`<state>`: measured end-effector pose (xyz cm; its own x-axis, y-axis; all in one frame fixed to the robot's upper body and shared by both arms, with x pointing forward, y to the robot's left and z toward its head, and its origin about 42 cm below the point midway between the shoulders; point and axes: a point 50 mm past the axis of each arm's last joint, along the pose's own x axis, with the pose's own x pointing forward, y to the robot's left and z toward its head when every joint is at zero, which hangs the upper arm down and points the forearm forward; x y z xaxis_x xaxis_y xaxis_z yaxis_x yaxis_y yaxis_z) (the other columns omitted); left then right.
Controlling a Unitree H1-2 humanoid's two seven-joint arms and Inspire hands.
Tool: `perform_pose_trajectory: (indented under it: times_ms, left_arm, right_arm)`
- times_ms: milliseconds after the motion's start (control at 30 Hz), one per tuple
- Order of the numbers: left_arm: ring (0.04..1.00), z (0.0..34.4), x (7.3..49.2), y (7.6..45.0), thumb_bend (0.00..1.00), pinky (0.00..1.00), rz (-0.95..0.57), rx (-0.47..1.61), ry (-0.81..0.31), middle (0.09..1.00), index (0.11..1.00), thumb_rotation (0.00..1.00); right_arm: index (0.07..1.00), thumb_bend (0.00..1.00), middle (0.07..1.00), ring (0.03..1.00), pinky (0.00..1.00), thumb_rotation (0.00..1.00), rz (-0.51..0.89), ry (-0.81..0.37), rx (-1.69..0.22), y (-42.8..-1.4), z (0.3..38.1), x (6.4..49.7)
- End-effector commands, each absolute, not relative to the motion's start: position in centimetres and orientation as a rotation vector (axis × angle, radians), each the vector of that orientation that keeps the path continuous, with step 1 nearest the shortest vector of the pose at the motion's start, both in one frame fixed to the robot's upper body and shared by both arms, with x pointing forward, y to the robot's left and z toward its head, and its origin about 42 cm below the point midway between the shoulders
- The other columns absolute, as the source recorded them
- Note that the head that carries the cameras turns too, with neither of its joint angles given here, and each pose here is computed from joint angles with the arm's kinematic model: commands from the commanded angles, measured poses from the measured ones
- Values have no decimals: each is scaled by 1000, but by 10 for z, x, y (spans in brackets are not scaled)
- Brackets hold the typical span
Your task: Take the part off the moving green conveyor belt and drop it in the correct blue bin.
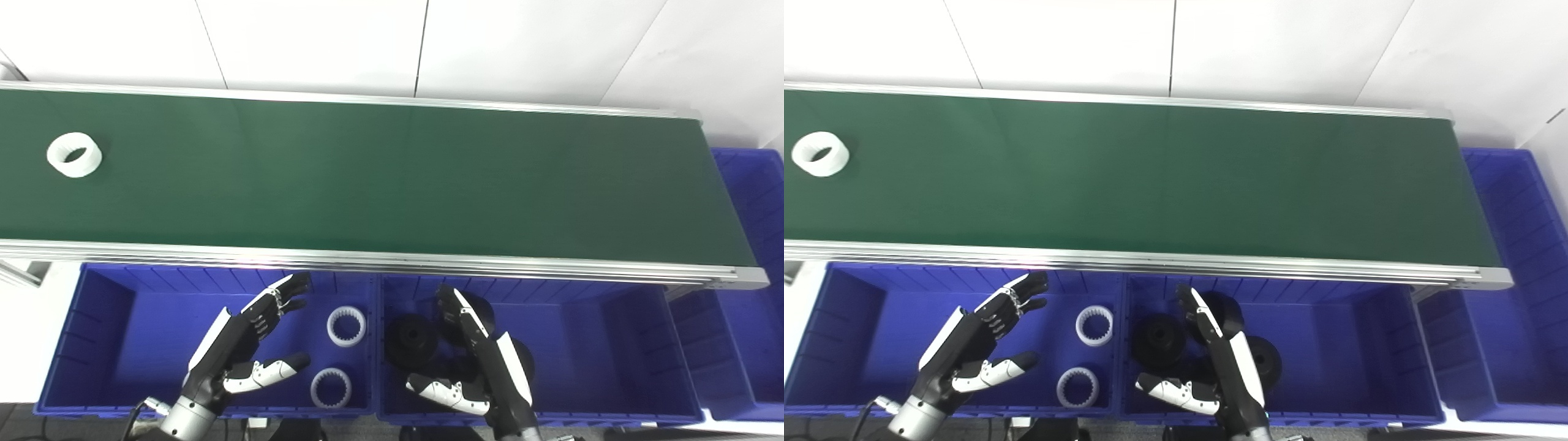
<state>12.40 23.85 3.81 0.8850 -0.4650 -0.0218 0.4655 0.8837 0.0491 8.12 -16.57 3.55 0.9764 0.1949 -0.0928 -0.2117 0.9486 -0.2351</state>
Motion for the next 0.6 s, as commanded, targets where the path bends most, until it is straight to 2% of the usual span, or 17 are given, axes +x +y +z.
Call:
perform_pose_trajectory:
  times_ms: [0,233,367,433,533,567]
  left_arm:
    - [927,45,124,239,713,881,-486,61,-46,921,877,380]
    - [910,34,121,229,721,825,-529,77,-6,928,871,406]
    - [874,27,127,224,727,811,-541,121,12,904,871,487]
    - [862,27,126,220,726,805,-526,115,10,889,863,479]
    - [852,27,125,217,736,800,-514,93,10,868,841,415]
    - [850,26,126,218,735,797,-517,91,14,866,839,426]
  right_arm:
    - [945,826,919,909,868,467,194,1,-229,-165,44,80]
    - [967,800,931,909,863,481,221,15,-252,-181,32,76]
    - [979,797,941,926,878,473,212,36,-241,-188,26,75]
    - [986,798,947,929,874,470,212,43,-233,-190,25,76]
    - [999,796,963,945,892,456,214,48,-231,-192,23,76]
    - [1000,796,964,943,888,458,215,46,-237,-192,24,76]
